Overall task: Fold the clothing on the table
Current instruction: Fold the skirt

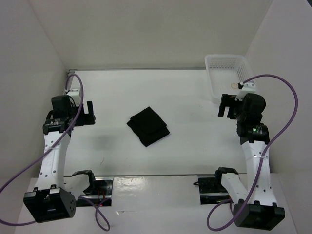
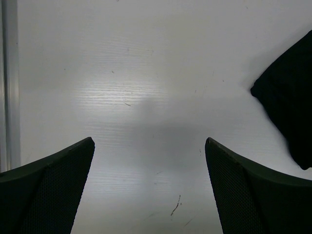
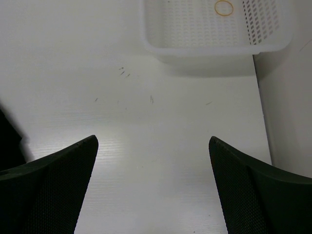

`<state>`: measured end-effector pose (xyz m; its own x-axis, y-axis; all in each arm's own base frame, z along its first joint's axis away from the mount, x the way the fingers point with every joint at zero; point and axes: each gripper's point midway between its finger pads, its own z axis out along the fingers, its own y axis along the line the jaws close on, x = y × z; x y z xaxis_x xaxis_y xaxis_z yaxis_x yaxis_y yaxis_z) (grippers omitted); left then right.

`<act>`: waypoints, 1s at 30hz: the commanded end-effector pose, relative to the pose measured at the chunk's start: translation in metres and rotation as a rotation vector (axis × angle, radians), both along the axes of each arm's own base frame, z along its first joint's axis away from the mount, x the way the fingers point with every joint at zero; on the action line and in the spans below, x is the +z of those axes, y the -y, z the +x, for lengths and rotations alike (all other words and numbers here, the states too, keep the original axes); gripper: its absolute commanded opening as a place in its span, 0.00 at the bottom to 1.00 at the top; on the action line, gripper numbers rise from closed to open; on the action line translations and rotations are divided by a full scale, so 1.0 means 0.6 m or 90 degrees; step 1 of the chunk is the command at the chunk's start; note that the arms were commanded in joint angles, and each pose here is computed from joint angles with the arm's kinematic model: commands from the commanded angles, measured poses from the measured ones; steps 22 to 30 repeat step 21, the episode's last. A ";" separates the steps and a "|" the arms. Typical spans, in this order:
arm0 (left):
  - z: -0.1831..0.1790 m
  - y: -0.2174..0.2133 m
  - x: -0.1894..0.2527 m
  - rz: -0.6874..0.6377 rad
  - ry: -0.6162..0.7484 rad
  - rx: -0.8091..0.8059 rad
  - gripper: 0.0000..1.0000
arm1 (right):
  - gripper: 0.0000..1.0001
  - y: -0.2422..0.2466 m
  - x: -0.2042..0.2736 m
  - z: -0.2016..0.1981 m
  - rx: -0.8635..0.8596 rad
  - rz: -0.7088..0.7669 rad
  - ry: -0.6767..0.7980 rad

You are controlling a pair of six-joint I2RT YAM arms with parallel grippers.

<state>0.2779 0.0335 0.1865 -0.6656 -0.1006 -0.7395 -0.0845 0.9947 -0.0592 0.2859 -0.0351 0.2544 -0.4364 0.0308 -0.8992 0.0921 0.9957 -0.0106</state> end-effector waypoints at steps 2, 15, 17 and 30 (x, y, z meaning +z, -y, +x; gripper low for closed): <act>0.004 0.003 0.050 0.012 0.063 -0.018 1.00 | 0.98 0.012 0.007 -0.002 -0.022 -0.012 0.015; -0.003 0.012 0.060 0.013 0.082 -0.041 1.00 | 0.98 0.011 0.003 0.001 -0.014 -0.014 0.009; -0.003 0.012 0.060 0.013 0.082 -0.041 1.00 | 0.98 0.011 0.003 0.001 -0.014 -0.014 0.009; -0.003 0.015 0.060 0.009 0.083 -0.045 1.00 | 0.98 0.011 0.003 0.001 -0.011 -0.019 0.009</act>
